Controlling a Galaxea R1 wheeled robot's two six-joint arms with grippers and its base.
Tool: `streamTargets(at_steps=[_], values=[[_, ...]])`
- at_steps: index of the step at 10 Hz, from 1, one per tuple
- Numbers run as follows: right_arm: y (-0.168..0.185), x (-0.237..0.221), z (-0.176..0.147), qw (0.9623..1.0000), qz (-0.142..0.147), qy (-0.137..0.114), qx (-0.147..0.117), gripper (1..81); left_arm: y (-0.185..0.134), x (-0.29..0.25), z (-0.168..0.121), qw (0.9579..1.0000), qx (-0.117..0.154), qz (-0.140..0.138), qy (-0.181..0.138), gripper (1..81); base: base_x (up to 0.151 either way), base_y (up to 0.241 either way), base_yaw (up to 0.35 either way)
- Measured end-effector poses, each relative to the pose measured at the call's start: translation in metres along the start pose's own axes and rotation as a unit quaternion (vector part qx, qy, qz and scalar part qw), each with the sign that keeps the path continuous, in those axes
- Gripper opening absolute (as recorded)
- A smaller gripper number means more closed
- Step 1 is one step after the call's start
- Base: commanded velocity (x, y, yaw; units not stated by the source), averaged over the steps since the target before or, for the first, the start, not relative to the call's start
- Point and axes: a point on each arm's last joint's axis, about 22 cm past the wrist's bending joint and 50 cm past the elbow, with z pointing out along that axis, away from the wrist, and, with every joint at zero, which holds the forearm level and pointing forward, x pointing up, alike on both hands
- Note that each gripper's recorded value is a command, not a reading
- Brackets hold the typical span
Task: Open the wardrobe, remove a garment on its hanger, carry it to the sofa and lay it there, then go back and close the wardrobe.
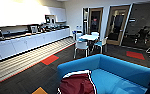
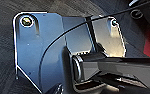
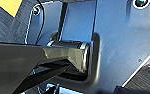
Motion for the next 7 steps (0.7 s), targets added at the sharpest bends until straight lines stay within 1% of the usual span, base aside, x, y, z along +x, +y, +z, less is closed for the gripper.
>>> streamTargets(at_steps=[2, 4, 7], values=[[0.004, -0.002, 0.000, 1.0000, 0.000, -0.002, -0.004, 81.1, 0.000, 0.002, 0.000, 1.0000, 0.000, 0.001, 0.001, 81.1, 0.000, 0.000, 0.278], [0.002, -0.003, 0.000, 1.0000, 0.002, -0.003, -0.005, 81.1, -0.008, 0.001, -0.001, 1.0000, 0.008, 0.000, 0.001, 81.1, 0.000, 0.000, 0.278], [0.007, -0.002, 0.000, 0.9999, 0.000, -0.004, -0.012, 81.1, -0.012, 0.001, 0.004, 0.9998, 0.020, -0.001, -0.001, 81.1, 0.000, 0.000, 0.280]])
